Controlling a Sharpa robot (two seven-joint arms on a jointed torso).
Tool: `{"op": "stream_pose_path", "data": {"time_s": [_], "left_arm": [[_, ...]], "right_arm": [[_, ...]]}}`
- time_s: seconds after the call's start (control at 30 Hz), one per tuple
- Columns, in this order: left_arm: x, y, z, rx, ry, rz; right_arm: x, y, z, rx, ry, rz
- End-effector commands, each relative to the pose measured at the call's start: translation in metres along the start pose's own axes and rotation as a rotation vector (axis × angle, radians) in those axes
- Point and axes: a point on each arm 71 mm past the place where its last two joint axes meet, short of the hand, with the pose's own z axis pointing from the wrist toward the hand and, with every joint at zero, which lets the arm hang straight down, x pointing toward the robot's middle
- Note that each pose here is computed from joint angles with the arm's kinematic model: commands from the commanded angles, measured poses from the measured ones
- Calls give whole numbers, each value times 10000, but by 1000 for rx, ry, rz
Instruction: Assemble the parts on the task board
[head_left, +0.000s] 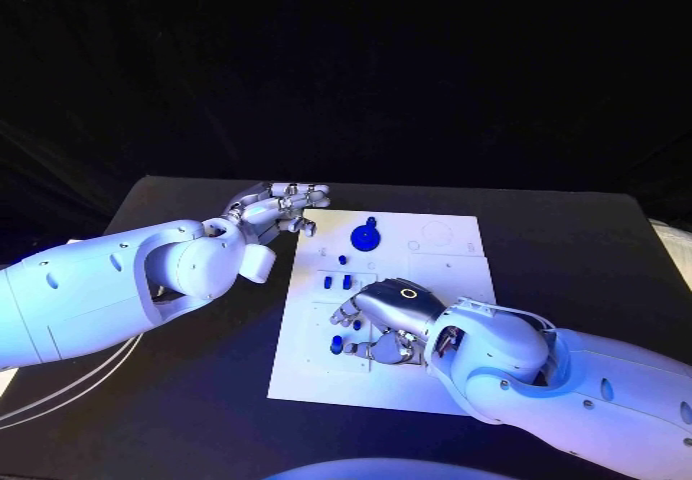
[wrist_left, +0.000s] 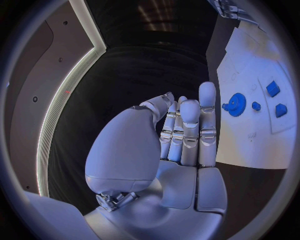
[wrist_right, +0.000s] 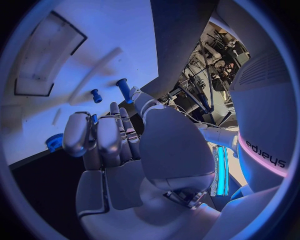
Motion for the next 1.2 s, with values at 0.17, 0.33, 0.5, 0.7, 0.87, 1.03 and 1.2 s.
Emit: {"op": "stream_pose_path", "data": {"time_s": [0.17,0.33,0.5,0.7,0.87,1.03,1.2], "left_arm": [[8,-1,2,2,14,-1],[-6,22,-5,-5,11,0],[-11,44,-13,-9,11,0],[-15,73,-25,-13,12,-2],[2,87,-22,-15,18,-5],[12,94,-23,-16,22,-7],[6,99,-26,-17,21,-7]], "right_arm": [[-342,-218,-302,87,-130,176],[-464,-552,-636,283,-101,241],[-416,-807,-979,482,-54,230],[-317,-923,-1253,632,-21,212],[-253,-947,-1330,694,0,204],[-198,-935,-1323,708,16,179],[-158,-925,-1292,707,34,154]]}}
